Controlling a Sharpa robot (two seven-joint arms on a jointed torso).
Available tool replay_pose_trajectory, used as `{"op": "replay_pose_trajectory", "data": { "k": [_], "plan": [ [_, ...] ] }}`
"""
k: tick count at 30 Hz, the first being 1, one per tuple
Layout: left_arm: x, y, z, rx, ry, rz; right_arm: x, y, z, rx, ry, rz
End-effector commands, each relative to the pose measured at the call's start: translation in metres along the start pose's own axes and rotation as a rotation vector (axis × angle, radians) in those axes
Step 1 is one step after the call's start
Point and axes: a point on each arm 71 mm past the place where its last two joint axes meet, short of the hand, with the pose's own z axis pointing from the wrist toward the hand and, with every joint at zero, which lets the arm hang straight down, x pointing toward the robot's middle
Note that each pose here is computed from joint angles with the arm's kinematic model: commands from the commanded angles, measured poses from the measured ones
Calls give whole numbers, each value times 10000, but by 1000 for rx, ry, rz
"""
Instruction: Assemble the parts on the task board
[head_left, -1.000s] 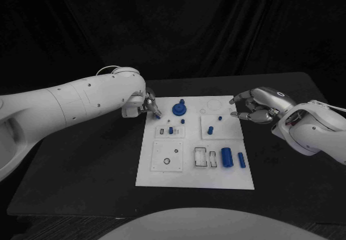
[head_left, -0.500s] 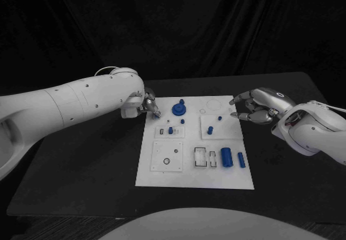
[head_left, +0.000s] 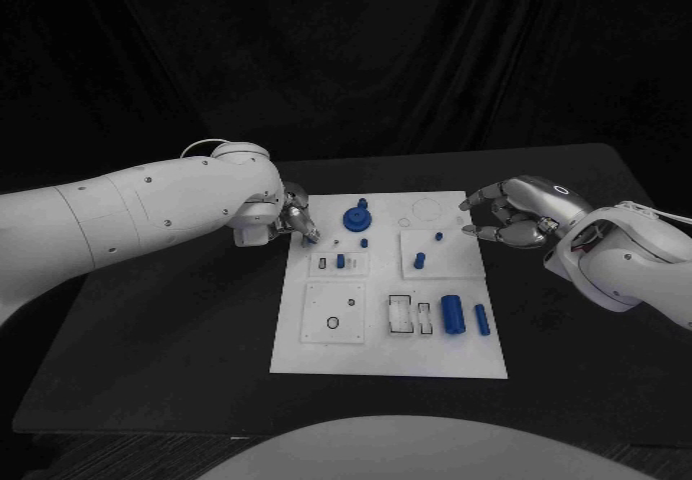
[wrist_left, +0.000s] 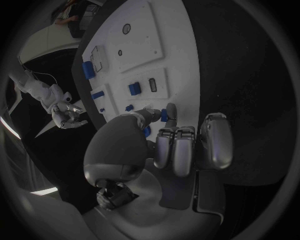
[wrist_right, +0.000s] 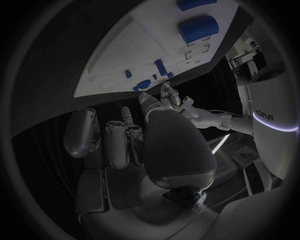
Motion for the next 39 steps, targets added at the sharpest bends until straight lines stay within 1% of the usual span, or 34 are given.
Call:
{"op": "replay_pose_trajectory", "data": {
  "k": [1,2,6,9,14,18,21,30,36,39],
  "plan": [
    [37,-13,-69,-53,-4,6,12,-11,-6,18,6,1],
    [40,-15,-73,-53,-3,7,12,-11,-6,18,6,1],
    [106,-37,-132,-57,12,24,16,-19,-17,20,7,1],
    [151,-43,-164,-57,33,23,26,-27,-29,23,9,2],
    [247,-30,-199,-60,133,-38,51,-39,-45,27,14,4],
    [301,-35,-219,-61,184,-61,72,-41,-51,27,18,6],
    [311,-51,-216,-55,192,-72,80,-40,-54,27,18,7],
    [317,-111,-177,-25,185,-99,87,-45,-69,27,19,8],
    [312,-102,-145,-29,178,-101,89,-41,-67,26,19,9],
    [296,-81,-124,-39,149,-75,91,-39,-66,25,19,9]
  ]
}}
